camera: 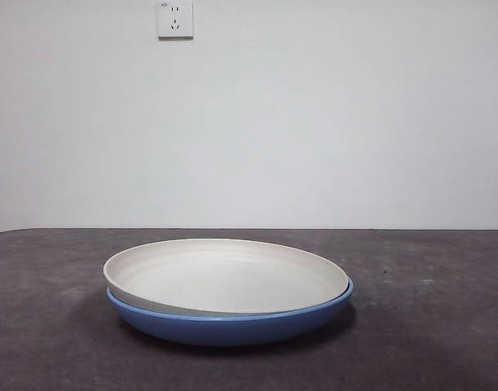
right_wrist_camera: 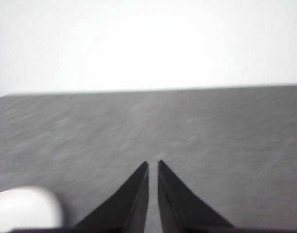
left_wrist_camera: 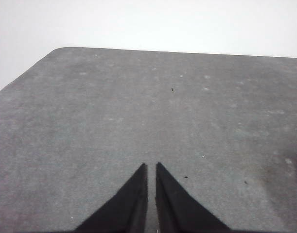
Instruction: Pick up the white plate, put it on the blue plate, put it on desk
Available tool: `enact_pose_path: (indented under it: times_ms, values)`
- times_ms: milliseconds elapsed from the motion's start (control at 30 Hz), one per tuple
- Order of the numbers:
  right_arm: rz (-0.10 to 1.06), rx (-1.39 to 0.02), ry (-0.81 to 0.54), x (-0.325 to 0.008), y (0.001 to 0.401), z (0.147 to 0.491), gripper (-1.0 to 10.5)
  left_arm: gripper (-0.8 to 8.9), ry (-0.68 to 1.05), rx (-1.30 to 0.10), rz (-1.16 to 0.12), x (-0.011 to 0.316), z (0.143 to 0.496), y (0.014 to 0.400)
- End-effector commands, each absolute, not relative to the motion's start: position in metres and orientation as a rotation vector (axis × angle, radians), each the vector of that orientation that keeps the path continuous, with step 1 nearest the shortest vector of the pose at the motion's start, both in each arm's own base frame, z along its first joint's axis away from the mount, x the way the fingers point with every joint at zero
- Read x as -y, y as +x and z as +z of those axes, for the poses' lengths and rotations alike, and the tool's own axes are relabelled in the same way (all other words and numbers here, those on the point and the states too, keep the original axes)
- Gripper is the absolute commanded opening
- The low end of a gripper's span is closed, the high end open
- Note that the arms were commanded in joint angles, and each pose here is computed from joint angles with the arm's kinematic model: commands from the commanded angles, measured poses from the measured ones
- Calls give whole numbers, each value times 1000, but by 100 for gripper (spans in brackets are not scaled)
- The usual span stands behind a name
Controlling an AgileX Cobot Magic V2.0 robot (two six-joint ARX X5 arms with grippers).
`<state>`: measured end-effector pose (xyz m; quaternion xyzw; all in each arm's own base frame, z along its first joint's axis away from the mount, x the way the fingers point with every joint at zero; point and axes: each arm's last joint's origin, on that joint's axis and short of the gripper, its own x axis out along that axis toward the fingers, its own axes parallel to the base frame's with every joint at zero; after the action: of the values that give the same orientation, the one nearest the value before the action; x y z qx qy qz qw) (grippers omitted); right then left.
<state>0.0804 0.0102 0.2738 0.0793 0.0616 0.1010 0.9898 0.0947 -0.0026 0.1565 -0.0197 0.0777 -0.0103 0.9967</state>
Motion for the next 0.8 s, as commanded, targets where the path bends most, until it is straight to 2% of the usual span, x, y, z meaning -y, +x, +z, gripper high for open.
enact_pose_path:
  times_ms: [33,167,433,633,800]
  values:
    - [130,-76,103,-5,87,238,30,28,-27,-180,-17,3,149,96]
    - [32,-109,36,-1,91,202,29,28,-27,-180,-17,3,149,96]
    - [-107,-180,-71,3,96,170,29,28,-27,-180,-17,3,149,96]
    - [-114,-210,-72,4,98,147,30,28,-27,-180,-17,3,149,96]
    - [-108,-183,-80,3,97,149,29,28,-28,-180,-17,3,149,96]
